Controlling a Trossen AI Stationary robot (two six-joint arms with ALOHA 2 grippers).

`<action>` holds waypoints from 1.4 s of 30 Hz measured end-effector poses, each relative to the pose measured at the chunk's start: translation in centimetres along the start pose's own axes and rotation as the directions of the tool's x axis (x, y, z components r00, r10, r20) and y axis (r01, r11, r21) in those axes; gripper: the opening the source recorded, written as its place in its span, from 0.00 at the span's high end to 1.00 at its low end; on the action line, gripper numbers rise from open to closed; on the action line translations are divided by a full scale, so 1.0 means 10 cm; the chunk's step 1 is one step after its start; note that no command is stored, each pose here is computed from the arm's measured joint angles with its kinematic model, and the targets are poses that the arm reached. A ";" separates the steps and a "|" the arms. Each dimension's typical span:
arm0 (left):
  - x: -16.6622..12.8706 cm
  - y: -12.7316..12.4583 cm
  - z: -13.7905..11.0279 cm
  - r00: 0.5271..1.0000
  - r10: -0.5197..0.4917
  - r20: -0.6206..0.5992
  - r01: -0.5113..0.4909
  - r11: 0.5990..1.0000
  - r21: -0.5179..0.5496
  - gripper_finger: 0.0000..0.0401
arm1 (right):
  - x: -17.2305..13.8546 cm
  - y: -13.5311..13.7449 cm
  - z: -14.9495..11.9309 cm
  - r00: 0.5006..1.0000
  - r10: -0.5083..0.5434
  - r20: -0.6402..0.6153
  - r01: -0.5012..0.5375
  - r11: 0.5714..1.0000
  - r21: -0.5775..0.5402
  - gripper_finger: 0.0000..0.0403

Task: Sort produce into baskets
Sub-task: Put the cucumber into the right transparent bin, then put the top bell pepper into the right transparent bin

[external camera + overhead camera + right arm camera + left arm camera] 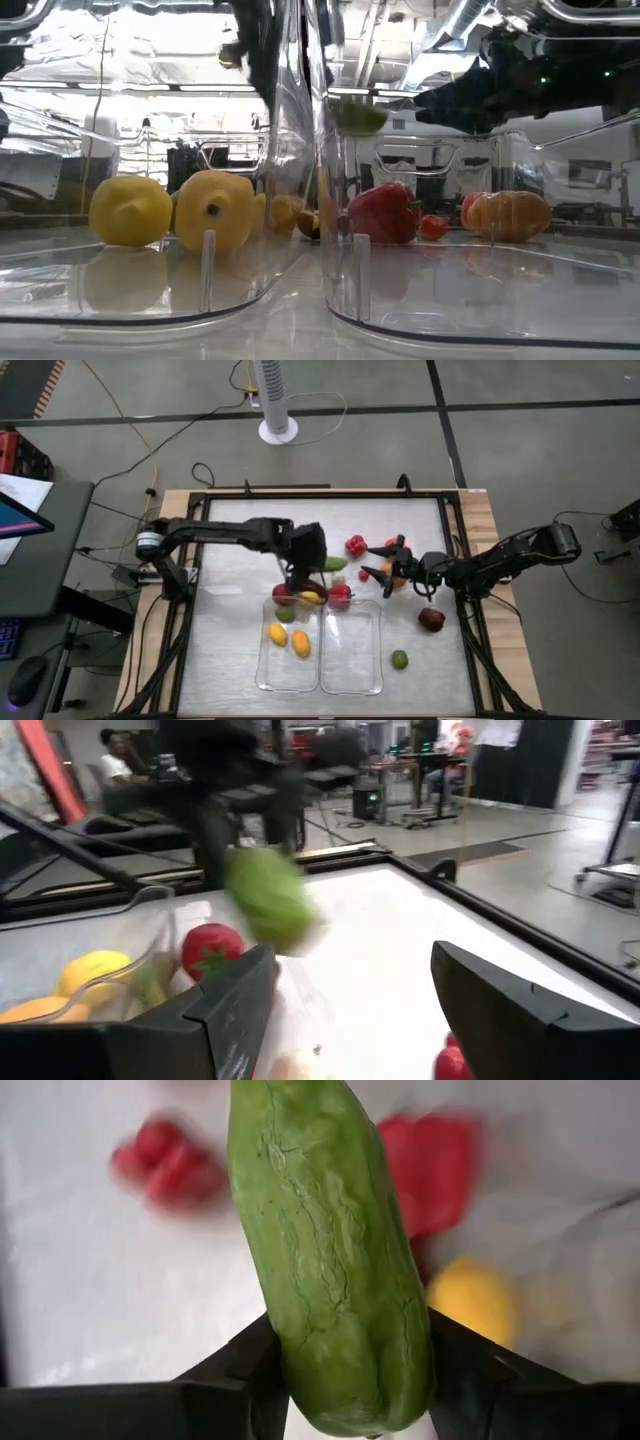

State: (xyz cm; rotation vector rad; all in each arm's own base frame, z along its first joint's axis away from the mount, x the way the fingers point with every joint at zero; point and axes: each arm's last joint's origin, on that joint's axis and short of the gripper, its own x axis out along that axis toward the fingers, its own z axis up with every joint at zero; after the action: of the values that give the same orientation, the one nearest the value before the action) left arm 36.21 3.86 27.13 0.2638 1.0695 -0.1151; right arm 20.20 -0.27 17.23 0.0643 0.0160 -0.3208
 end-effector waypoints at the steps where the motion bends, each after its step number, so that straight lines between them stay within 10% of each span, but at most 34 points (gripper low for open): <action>1: -0.04 -0.08 0.04 0.999 -0.028 0.031 0.027 1.000 0.010 0.59 | 0.00 0.00 0.00 1.000 -0.010 0.000 0.010 1.000 0.000 0.26; 13: 0.04 -0.93 0.42 0.978 -0.078 0.195 0.084 0.996 -0.023 0.42 | 0.00 -0.02 0.00 1.000 -0.023 -0.004 0.023 0.999 0.039 0.26; 25: -0.14 -1.06 0.40 0.978 -0.038 0.206 0.038 0.999 0.002 0.32 | 0.08 -0.09 -0.04 0.990 -0.093 -0.109 0.093 0.996 -0.010 0.26; 34: -0.25 -1.16 -0.13 0.916 0.088 0.392 -0.081 0.996 -0.034 0.40 | 0.50 -0.20 0.20 0.935 -0.213 -0.284 0.135 0.954 -0.268 0.11; 42: -0.66 -1.09 -0.72 0.745 0.323 0.583 -0.230 0.946 -0.230 0.40 | 0.88 -0.24 0.09 0.873 -0.257 -0.414 0.089 0.920 -0.382 0.05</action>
State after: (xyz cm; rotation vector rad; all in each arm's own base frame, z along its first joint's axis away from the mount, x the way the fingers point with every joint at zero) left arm 24.49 -4.95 27.95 0.2281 0.3676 0.1436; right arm 27.78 -5.40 17.77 -0.2227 0.5541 -0.4768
